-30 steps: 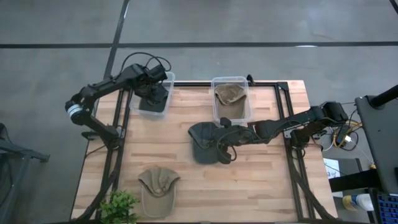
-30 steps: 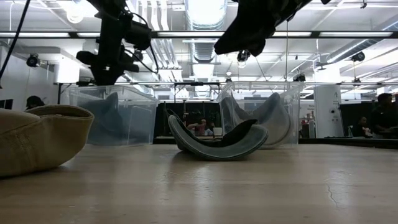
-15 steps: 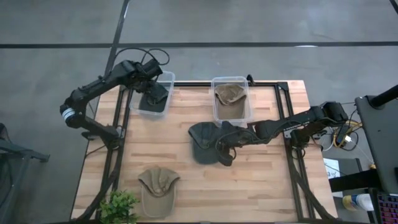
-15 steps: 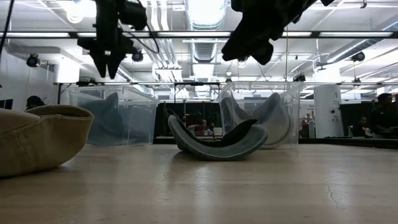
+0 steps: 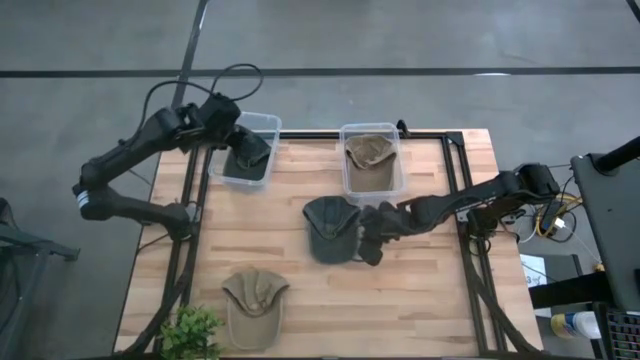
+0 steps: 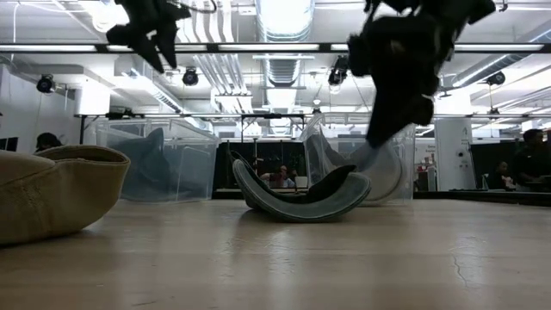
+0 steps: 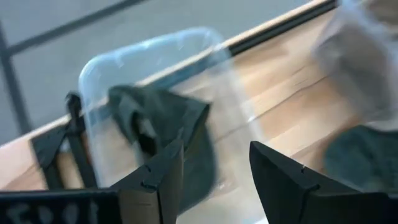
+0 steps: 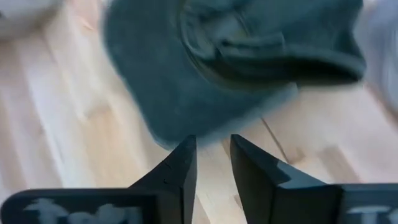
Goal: Pick & Place hat
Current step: Put the black cap into the left transparent bin
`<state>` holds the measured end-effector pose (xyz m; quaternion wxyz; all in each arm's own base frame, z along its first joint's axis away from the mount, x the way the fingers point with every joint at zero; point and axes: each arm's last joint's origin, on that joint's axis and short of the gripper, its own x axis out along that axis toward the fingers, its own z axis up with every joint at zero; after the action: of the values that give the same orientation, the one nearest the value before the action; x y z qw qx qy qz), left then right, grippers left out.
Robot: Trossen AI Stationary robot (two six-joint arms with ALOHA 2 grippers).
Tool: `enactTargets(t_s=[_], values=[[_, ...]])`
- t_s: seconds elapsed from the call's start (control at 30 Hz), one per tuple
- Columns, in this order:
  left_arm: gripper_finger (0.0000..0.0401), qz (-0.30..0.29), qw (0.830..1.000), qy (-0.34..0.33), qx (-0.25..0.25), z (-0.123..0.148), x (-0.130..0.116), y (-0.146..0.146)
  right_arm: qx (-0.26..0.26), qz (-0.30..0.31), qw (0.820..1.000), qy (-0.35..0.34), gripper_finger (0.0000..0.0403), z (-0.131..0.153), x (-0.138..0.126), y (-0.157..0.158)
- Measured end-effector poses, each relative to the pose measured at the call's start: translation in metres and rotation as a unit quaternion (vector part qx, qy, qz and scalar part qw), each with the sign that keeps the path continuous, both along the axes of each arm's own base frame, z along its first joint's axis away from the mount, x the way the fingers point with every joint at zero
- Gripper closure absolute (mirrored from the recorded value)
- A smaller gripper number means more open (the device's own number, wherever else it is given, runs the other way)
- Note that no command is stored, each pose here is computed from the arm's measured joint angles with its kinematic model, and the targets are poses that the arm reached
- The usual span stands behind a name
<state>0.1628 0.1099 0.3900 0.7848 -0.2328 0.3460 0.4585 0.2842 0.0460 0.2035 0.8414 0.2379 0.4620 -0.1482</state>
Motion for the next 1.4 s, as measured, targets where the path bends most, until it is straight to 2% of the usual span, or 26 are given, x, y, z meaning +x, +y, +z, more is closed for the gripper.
enactTargets(t_s=[0.2, 0.43, 0.7, 0.97, 1.13, 1.33, 1.4], values=[[0.0224, -0.038, 0.997, -0.056, 0.036, 0.015, -0.002, -0.016, 0.034, -0.044, 0.998, 0.005, 0.0276, -0.019, -0.008, -0.001], [0.0224, -0.065, 0.99, -0.105, 0.068, 0.027, -0.004, -0.026, 0.073, -0.076, 0.992, -0.075, 0.0255, -0.036, -0.008, -0.001], [0.0224, -0.068, 0.989, -0.108, 0.07, 0.028, -0.005, -0.028, 0.068, -0.11, 0.989, -0.076, 0.0261, -0.051, -0.017, -0.004], [0.0224, -0.068, 0.989, -0.109, 0.071, 0.028, -0.004, -0.028, 0.076, -0.111, 0.986, -0.102, 0.027, -0.057, -0.02, -0.006], [0.0224, -0.068, 0.989, -0.109, 0.07, 0.027, -0.003, -0.028, 0.078, -0.104, 0.984, -0.124, 0.0271, -0.056, -0.015, -0.005], [0.0224, -0.067, 0.989, -0.11, 0.07, 0.027, -0.003, -0.028, 0.079, -0.112, 0.985, -0.104, 0.0267, -0.074, -0.008, -0.003], [0.0224, -0.067, 0.989, -0.11, 0.07, 0.027, -0.003, -0.028, 0.084, -0.111, 0.983, -0.118, 0.0266, -0.076, -0.003, -0.003]])
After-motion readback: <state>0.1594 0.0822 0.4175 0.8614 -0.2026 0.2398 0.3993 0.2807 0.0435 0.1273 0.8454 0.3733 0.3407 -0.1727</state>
